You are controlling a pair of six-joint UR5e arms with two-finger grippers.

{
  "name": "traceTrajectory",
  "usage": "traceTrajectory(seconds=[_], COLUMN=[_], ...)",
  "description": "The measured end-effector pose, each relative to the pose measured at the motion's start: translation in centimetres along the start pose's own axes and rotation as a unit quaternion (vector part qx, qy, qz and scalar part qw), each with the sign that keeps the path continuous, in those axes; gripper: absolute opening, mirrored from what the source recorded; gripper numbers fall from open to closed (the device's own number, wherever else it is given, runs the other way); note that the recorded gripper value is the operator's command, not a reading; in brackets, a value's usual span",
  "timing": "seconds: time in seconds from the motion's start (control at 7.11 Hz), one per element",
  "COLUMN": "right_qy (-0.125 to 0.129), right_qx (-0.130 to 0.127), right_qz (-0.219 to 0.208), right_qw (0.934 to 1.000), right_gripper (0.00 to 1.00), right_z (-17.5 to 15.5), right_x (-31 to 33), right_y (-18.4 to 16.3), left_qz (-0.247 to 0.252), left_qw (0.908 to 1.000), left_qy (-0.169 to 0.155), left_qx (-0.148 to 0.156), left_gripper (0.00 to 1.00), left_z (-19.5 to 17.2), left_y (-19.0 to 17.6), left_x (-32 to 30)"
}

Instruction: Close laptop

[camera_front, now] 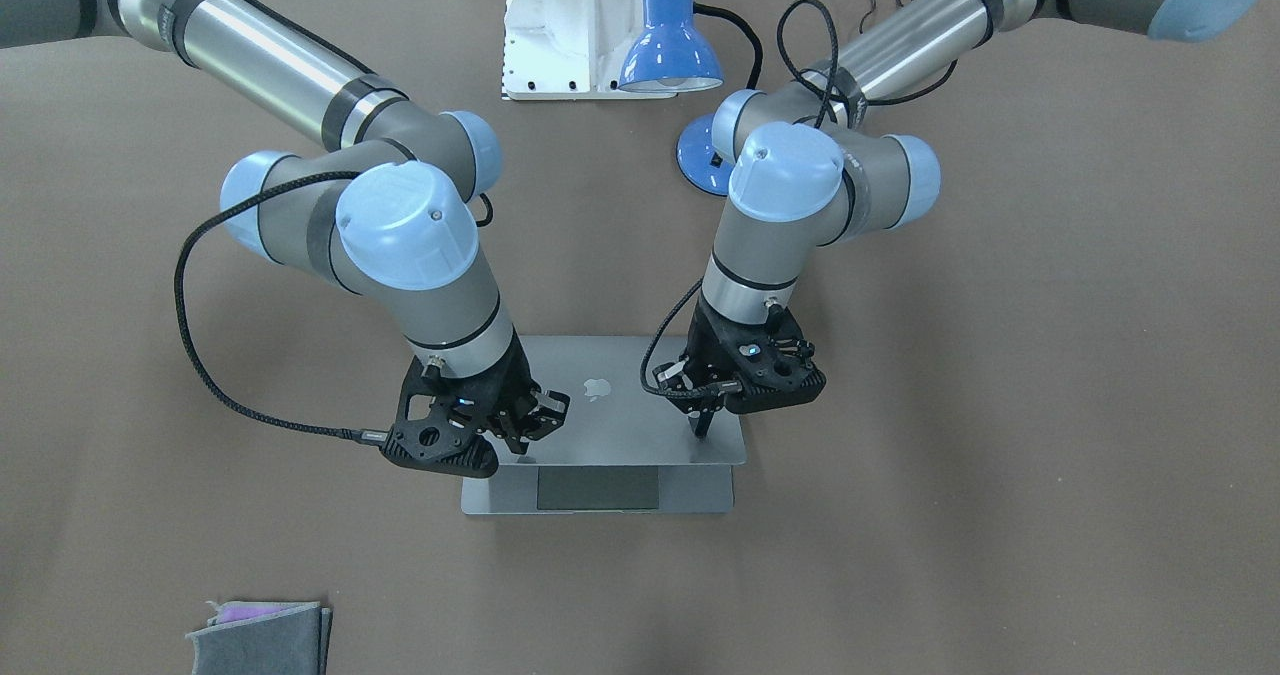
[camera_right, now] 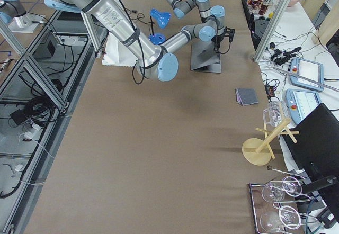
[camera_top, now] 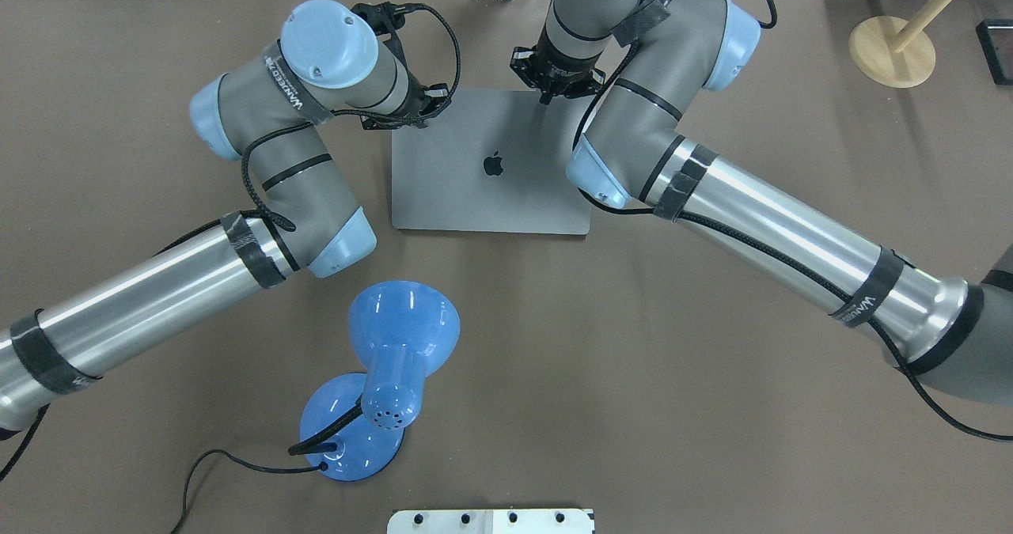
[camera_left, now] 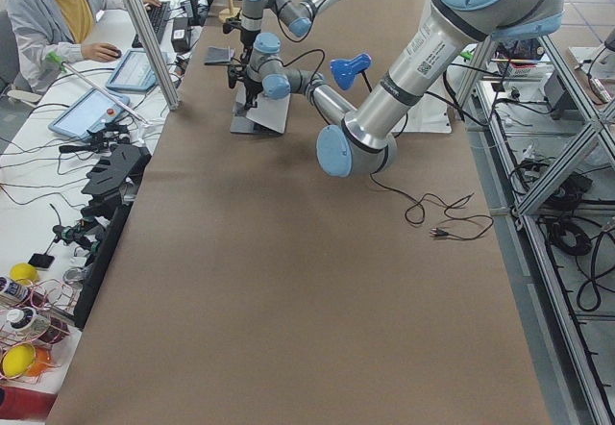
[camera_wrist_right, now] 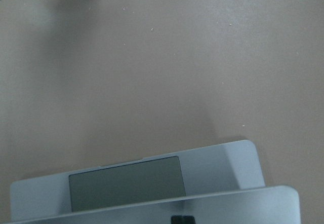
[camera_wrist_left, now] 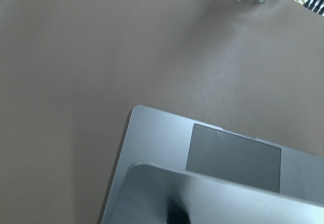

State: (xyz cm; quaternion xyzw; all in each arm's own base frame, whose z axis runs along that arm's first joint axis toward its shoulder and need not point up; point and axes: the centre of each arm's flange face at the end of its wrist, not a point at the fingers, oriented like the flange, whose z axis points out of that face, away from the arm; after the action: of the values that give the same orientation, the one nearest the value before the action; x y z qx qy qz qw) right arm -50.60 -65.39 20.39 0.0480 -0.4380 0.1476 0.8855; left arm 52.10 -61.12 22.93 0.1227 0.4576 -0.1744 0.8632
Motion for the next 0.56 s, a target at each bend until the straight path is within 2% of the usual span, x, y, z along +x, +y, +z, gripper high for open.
traceTrajectory(seconds=[0.28, 0.56], right_qy=[0.004, -0.006], right_qx=[-0.014, -0.029], right_qz=[0.004, 0.008], right_qw=[0.9999, 0.9995], right_gripper=[0.00, 0.00], right_z=[3.3, 2.9], right_x=[1.2, 0.7], right_y=[-1.0, -1.3], left_qz=[0.009, 0.013], left_qw=[0.9998, 0.9998], left_qy=[-0.015, -0.013], left_qx=[0.004, 0.004], left_gripper=[0.00, 0.00], left_z=[3.1, 3.3], left_y=[-0.6, -0.7], left_x=[-0.4, 0.2])
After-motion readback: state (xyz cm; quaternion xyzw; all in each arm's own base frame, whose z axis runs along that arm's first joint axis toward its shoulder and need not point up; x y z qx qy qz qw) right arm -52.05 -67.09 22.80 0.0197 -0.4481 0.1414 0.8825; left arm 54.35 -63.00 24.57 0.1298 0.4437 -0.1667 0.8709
